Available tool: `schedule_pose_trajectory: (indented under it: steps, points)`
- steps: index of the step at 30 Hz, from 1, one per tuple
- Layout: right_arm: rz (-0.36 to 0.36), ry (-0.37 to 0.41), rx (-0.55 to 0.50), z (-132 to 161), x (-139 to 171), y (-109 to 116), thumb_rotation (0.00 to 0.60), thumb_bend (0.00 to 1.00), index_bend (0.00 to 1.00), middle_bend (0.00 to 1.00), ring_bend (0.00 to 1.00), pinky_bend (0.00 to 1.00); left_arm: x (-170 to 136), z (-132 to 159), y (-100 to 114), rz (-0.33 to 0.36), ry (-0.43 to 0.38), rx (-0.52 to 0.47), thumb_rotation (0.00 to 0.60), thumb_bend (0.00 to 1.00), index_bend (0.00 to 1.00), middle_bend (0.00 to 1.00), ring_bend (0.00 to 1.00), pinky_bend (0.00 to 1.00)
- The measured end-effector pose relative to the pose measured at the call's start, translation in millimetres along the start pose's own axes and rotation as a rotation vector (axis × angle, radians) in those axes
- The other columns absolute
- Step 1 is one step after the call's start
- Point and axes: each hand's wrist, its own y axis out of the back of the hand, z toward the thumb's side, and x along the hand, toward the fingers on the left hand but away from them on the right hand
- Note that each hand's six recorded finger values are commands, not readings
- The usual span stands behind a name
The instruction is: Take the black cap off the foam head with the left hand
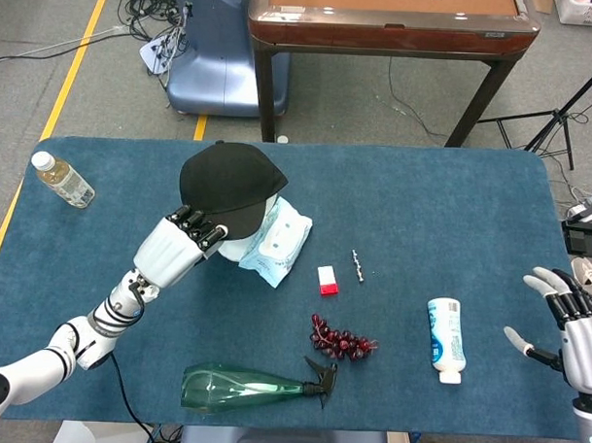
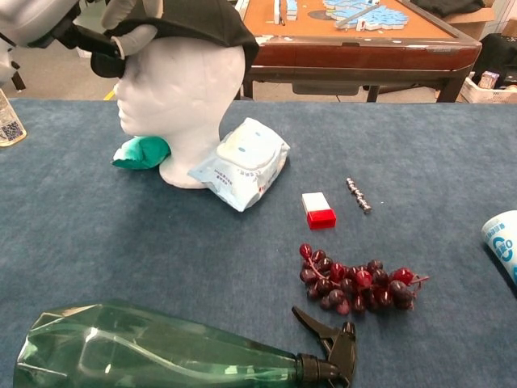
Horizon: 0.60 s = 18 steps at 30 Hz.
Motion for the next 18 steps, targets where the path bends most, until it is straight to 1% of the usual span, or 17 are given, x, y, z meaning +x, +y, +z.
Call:
schedule_pose_trajectory:
  steps: [6, 18]
  points:
    - [0.005, 0.003, 0.001, 0.4, -0.1, -1.0, 0.6, 0.13, 0.25, 0.22, 0.16, 0.3, 7.4, 1.2, 4.9, 0.019, -0.002, -0.001, 0.6, 0.66, 0.63, 0.82, 0.64, 0.67]
    - [0.01, 0.001, 0.001, 0.3, -0.6, -2.1, 0.6, 0.13, 0.25, 0.22, 0.16, 0.3, 25.8, -2.8, 12.6, 0.044, 0.004, 0.029, 0.6, 0.66, 0.63, 0.82, 0.64, 0.68]
